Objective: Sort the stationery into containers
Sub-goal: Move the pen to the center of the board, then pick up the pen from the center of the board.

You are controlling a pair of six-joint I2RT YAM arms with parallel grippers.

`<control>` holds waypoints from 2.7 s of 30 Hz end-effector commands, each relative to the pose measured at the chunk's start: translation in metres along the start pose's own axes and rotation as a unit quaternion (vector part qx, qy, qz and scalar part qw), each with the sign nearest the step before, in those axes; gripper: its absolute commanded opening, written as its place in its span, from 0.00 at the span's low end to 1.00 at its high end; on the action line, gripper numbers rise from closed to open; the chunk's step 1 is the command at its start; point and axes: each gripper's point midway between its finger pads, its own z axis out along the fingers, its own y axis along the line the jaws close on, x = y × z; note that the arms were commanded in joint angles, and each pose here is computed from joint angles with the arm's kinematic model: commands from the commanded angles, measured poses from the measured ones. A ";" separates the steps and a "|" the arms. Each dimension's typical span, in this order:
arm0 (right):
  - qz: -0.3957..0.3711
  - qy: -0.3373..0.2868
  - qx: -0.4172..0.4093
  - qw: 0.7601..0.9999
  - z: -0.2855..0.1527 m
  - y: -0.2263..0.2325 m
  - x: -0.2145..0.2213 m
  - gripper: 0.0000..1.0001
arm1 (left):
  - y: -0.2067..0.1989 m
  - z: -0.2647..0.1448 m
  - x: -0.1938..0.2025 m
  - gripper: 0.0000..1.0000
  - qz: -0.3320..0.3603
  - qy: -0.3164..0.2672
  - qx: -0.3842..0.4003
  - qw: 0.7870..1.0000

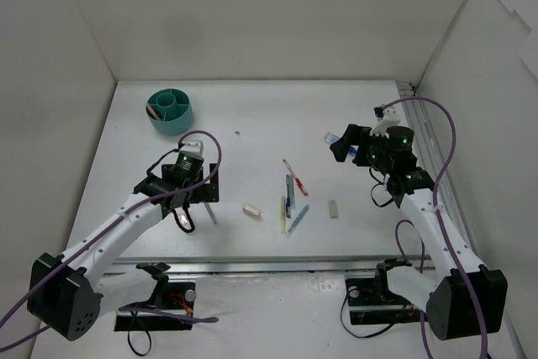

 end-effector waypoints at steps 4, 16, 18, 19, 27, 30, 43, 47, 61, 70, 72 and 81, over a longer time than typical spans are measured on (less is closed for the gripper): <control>0.000 -0.039 -0.030 0.999 -0.001 0.014 -0.018 0.98 | -0.025 0.008 0.039 0.97 -0.087 0.078 0.015 0.993; 0.003 -0.043 -0.002 0.999 -0.004 0.006 -0.018 0.98 | -0.021 0.047 0.061 0.71 -0.116 0.133 -0.080 0.981; 0.003 -0.038 0.002 0.999 -0.002 0.003 -0.016 0.98 | -0.024 0.056 0.061 0.67 -0.121 0.142 -0.090 0.978; 0.003 -0.038 0.005 0.999 -0.002 0.003 -0.017 0.98 | -0.026 0.059 0.060 0.66 -0.123 0.144 -0.092 0.978; -0.002 -0.041 0.033 0.999 -0.003 -0.007 -0.019 0.98 | -0.028 0.084 0.066 0.14 -0.136 0.185 -0.104 0.968; -0.005 -0.041 0.043 0.998 -0.004 -0.010 -0.020 0.98 | -0.034 0.097 0.026 0.01 -0.156 0.153 -0.087 0.972; -0.010 -0.041 0.074 0.996 -0.007 -0.021 -0.020 0.98 | -0.025 0.145 -0.090 0.00 -0.251 0.093 -0.066 0.961; -0.012 -0.039 0.079 0.996 -0.007 -0.023 -0.020 0.98 | -0.030 0.156 -0.105 0.03 -0.254 0.092 -0.056 0.961; -0.016 -0.041 0.083 0.996 -0.009 -0.024 -0.022 0.98 | -0.023 0.166 -0.097 0.20 -0.289 0.111 -0.089 0.947; -0.018 -0.051 0.078 0.995 -0.016 -0.021 -0.025 0.98 | -0.013 0.119 -0.114 0.56 -0.186 0.078 -0.058 0.978; -0.021 -0.054 0.073 0.996 -0.017 -0.018 -0.027 0.98 | -0.010 0.109 -0.121 0.72 -0.114 0.052 -0.033 0.992; -0.033 -0.039 0.049 0.998 -0.010 -0.012 -0.024 0.98 | -0.047 0.036 -0.173 1.00 0.311 -0.117 0.173 0.927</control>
